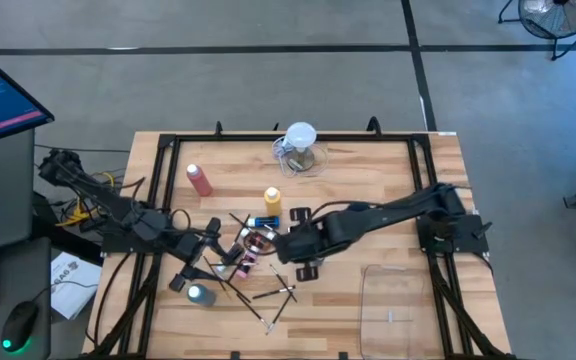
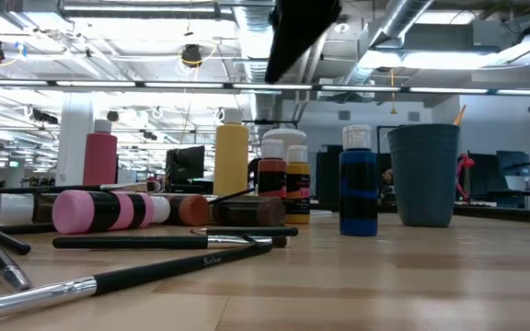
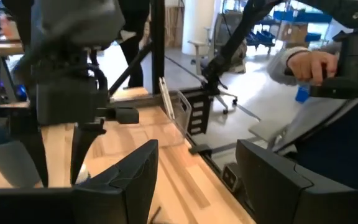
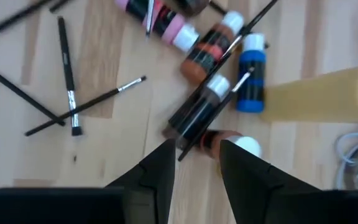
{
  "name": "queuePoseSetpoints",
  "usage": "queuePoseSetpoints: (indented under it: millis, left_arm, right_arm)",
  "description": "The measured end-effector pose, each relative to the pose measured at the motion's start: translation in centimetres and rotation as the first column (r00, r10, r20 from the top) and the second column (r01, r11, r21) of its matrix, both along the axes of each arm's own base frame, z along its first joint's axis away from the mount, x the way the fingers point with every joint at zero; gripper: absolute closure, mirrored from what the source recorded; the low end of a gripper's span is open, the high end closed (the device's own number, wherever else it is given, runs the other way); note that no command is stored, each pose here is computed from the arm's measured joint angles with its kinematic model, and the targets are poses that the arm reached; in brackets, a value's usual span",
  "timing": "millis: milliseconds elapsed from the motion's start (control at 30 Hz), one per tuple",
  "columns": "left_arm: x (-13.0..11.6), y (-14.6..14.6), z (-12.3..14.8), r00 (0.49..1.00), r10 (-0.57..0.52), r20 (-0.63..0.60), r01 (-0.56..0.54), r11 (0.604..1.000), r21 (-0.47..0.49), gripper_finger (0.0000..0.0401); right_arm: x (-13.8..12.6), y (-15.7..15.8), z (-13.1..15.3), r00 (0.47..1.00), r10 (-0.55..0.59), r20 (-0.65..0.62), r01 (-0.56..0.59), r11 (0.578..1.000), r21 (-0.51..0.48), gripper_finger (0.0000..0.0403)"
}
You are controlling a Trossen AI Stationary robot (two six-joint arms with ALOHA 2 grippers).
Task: Pick & Place Paint Supplies
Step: Put the black silver paintbrush into the blue cup
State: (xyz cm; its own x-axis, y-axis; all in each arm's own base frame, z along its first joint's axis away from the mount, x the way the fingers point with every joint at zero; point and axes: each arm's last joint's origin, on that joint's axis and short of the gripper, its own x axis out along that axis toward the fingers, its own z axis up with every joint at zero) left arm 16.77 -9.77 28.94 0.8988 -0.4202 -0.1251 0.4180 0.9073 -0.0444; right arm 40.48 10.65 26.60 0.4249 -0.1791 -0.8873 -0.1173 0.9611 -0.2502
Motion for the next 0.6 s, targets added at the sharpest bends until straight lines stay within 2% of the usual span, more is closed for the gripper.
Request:
queuePoseSetpoints:
  millis: [100, 233, 367, 600]
  left_arm:
    - [-0.5, 0.0, 0.0, 1.0, -0.01, -0.012, 0.01, 1.0, 0.005, 0.0197]
    - [-0.6, -0.1, 0.0, 1.0, -0.019, -0.014, 0.019, 1.0, 0.007, 0.0197]
    - [-0.6, -0.1, 0.0, 1.0, -0.016, -0.014, 0.016, 1.0, 0.006, 0.0197]
    - [-0.6, -0.1, 0.0, 1.0, -0.012, -0.014, 0.012, 1.0, -0.003, 0.0197]
  right_arm:
    - [0.2, 0.2, -0.8, 1.0, 0.004, -0.023, -0.004, 1.0, -0.006, 0.0284]
    - [0.0, 1.2, -0.1, 0.999, 0.025, 0.02, -0.026, 1.0, 0.012, 0.0285]
    - [-0.8, 2.9, 1.4, 0.996, 0.006, 0.094, -0.013, 0.998, 0.068, 0.0285]
    - [-2.2, 6.8, 1.3, 0.994, -0.02, 0.106, 0.002, 0.986, 0.166, 0.0285]
